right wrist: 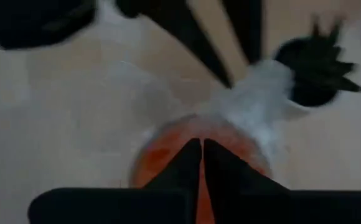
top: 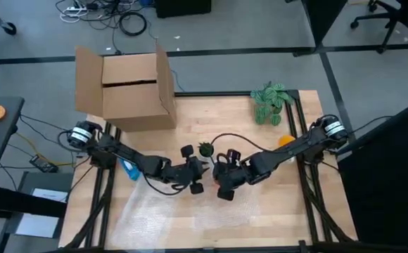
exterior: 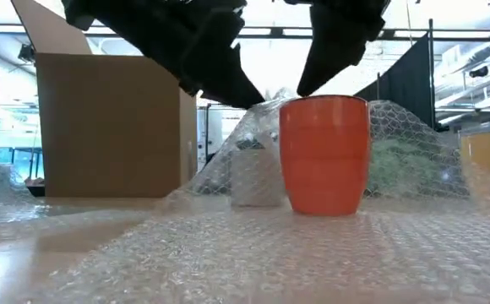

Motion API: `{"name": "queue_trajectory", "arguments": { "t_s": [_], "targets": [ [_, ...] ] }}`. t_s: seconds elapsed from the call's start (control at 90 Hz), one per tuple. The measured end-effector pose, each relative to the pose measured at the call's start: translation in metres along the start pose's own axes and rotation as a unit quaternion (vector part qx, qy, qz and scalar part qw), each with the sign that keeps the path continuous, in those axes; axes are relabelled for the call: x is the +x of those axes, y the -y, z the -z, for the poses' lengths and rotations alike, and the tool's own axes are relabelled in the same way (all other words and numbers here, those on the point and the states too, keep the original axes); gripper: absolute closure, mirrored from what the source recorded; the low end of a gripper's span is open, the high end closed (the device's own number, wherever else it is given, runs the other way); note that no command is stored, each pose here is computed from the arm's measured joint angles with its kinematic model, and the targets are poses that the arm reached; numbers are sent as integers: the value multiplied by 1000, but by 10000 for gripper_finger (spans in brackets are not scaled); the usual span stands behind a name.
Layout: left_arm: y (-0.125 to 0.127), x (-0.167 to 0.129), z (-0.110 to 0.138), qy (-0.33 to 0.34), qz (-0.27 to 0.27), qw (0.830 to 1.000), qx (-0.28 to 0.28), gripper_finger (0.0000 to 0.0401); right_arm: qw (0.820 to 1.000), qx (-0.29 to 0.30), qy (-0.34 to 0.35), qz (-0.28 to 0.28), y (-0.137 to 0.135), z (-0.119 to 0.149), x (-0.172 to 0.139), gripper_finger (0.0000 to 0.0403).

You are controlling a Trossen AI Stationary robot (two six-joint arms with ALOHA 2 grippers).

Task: Wrap mug
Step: Wrap the orange mug with the transparent bubble wrap

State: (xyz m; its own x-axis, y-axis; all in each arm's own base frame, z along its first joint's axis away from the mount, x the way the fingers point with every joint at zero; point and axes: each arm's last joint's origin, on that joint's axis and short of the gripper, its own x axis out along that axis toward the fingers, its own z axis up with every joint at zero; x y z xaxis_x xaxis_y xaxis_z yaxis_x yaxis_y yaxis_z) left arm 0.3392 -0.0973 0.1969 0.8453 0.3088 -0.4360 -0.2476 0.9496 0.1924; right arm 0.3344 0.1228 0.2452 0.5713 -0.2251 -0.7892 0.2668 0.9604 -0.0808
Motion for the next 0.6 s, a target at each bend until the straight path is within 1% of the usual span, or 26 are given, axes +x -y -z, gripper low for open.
{"name": "queue_trajectory", "arguments": {
  "t_s": [0.144,0.2,0.256,0.356,0.389,0.467,0.533,0.6],
  "targets": [
    [3,-1,-2,6,19,1000,2,328,1000,0,-9,20,0,6,15,403],
    [3,-7,-5,11,25,1000,-1,328,1000,-1,-16,24,-2,10,24,403],
    [2,-17,-14,29,31,999,-7,328,999,-1,-19,27,-5,13,33,403],
    [-3,-43,-30,54,33,998,4,328,999,-5,-33,29,-10,19,49,403],
    [-5,-50,-32,51,23,998,13,328,999,-6,-36,27,-12,20,51,403],
    [-15,-63,-32,29,-19,999,27,328,999,-8,-47,16,-14,22,55,403],
    [-22,-69,-29,7,-44,999,20,328,999,-10,-50,13,-14,23,55,403],
    [-24,-66,-25,-10,-52,999,8,328,999,-15,-50,8,-14,22,51,403]
  ]
}}
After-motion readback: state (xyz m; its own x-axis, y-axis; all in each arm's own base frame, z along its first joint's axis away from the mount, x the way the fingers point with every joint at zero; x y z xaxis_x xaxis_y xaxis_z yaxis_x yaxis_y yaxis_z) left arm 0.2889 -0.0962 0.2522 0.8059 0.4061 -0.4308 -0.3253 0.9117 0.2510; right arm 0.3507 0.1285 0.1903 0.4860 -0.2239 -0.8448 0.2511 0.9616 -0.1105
